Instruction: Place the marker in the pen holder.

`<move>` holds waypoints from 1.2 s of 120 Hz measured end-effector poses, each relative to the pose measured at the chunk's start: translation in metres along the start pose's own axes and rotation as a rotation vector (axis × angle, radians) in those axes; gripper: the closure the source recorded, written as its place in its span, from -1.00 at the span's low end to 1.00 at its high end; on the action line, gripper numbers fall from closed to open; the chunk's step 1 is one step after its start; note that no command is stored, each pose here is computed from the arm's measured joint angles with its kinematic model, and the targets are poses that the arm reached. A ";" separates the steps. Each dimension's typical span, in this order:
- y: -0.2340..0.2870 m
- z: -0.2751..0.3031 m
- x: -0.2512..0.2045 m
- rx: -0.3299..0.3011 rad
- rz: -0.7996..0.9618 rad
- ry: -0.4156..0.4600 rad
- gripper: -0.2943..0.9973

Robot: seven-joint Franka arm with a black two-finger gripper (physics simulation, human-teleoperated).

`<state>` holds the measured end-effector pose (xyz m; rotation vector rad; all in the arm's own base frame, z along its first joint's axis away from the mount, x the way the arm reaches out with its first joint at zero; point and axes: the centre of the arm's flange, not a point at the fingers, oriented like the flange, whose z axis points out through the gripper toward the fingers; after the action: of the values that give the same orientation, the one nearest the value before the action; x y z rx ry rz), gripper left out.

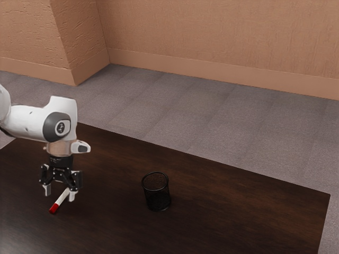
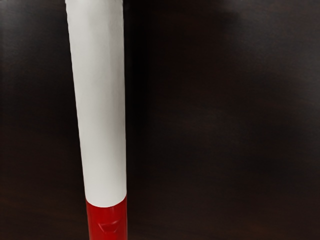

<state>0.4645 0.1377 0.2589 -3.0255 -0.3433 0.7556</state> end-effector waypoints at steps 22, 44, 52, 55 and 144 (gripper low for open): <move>-0.010 -0.003 0.032 -0.006 0.046 0.044 -0.54; -0.022 0.002 0.046 -0.038 0.073 0.052 -0.54; -0.030 0.005 0.049 -0.048 0.077 0.051 -0.54; -0.031 0.006 0.050 -0.051 0.081 0.051 -0.54; -0.031 -0.007 0.068 -0.076 0.194 0.053 0.49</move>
<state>0.5195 0.1825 0.2350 -3.1777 -0.0802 0.6833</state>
